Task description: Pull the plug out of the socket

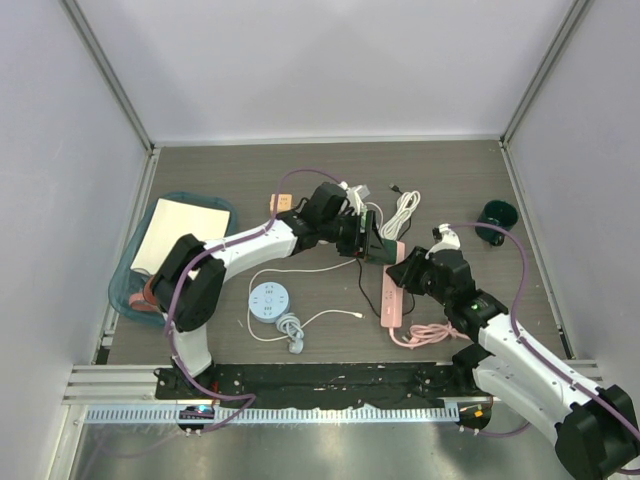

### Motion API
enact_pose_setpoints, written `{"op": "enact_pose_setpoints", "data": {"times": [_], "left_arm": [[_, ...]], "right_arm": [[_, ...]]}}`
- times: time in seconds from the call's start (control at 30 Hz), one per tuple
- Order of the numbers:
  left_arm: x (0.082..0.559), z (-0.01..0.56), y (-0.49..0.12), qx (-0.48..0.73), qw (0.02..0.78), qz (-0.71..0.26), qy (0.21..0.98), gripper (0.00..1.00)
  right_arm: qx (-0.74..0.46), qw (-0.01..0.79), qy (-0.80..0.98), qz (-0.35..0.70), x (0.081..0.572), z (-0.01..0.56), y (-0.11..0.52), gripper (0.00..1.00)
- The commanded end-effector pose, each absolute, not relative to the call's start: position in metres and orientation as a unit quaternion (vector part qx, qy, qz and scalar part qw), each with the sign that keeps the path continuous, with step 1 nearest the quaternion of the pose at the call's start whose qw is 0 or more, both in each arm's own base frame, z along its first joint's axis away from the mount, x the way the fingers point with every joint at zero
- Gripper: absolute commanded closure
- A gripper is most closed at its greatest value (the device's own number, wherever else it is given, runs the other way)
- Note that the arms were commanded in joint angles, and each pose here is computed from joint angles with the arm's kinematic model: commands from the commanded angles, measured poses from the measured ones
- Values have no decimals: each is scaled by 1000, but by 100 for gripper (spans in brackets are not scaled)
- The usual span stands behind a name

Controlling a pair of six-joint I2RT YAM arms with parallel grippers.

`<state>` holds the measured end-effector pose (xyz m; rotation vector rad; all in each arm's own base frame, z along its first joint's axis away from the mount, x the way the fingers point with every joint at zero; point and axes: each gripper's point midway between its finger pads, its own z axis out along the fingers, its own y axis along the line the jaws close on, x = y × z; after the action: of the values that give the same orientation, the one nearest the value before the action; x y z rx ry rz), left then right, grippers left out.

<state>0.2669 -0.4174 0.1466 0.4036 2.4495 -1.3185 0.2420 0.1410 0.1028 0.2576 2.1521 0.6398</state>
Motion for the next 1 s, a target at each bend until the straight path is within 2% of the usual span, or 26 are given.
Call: {"op": "enact_pose_setpoints", "data": {"times": [0.0,0.97], "left_arm": [[267,196,-397,145,186,-491,838,100],[283,219,-340,116,211,-478,845,100]], "right_arm": [[210,425,874,106,245,71,72,99],[225,407,883,59,245,55,58,99]]}}
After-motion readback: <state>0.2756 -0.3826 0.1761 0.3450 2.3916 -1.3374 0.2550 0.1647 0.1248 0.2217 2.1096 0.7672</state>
